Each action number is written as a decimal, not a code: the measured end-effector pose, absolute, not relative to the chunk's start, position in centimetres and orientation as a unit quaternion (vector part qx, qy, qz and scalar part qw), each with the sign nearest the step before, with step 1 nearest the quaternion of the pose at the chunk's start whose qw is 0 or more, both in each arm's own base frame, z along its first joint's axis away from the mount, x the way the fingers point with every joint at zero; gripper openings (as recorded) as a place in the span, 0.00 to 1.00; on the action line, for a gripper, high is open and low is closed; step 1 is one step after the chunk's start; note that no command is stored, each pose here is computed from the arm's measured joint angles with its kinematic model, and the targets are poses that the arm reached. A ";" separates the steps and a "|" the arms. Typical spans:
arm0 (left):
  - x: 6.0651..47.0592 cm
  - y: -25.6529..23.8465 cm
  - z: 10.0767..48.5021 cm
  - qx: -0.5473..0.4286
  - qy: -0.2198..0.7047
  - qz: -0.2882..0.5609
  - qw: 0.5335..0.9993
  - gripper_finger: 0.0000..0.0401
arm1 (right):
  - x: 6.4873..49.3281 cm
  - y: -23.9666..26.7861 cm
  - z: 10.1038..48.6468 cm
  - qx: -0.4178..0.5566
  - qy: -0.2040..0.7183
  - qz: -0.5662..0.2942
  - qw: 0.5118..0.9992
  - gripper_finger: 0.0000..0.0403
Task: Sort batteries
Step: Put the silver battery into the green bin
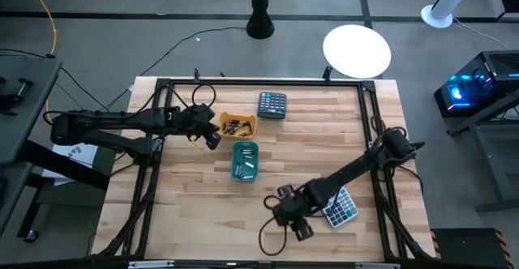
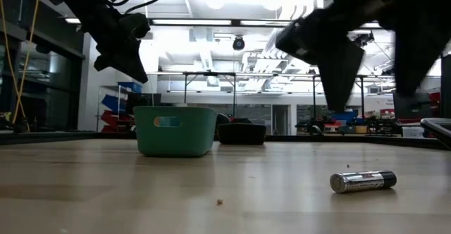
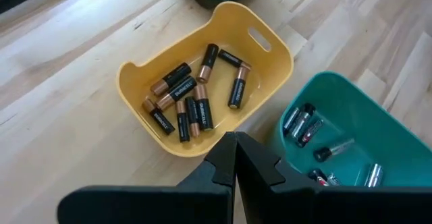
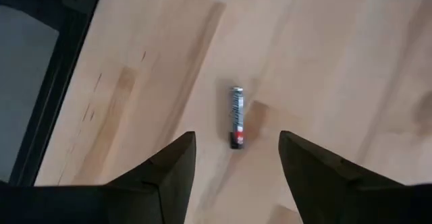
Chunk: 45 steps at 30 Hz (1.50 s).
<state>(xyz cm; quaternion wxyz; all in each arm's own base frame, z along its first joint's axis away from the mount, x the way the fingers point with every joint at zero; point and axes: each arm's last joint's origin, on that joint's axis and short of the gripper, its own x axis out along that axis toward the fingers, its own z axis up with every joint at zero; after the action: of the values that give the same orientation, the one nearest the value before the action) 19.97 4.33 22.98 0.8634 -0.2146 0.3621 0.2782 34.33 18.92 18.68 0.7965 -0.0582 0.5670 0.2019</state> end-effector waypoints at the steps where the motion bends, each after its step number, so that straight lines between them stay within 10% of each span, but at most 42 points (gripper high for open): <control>1: 20.0 4.3 23.0 -0.215 0.362 0.278 0.863 0.00 | 34.3 19.2 18.3 -0.057 0.569 0.196 0.796 0.51; 12: 20.0 4.2 23.0 -0.220 0.367 0.266 0.864 0.00 | 35.0 20.3 13.7 -0.066 0.603 0.140 0.783 0.46; 20: 20.0 4.2 23.0 -0.227 0.364 0.267 0.863 0.00 | 35.4 17.8 13.4 -0.069 0.632 0.073 0.768 0.05; 30: 20.3 4.3 23.3 -0.232 0.343 0.265 0.871 0.00 | 36.9 5.3 19.9 -0.094 0.588 -0.102 0.797 0.02; 45: 20.2 4.0 23.1 -0.303 0.336 0.278 0.847 0.00 | 41.3 0.6 22.4 0.104 0.399 -0.032 0.910 0.18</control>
<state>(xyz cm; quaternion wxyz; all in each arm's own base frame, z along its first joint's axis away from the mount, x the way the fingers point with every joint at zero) 20.23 4.01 23.10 0.8474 -0.3028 0.3362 0.2780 41.26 0.65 22.36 0.9103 0.1041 0.3993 -0.0321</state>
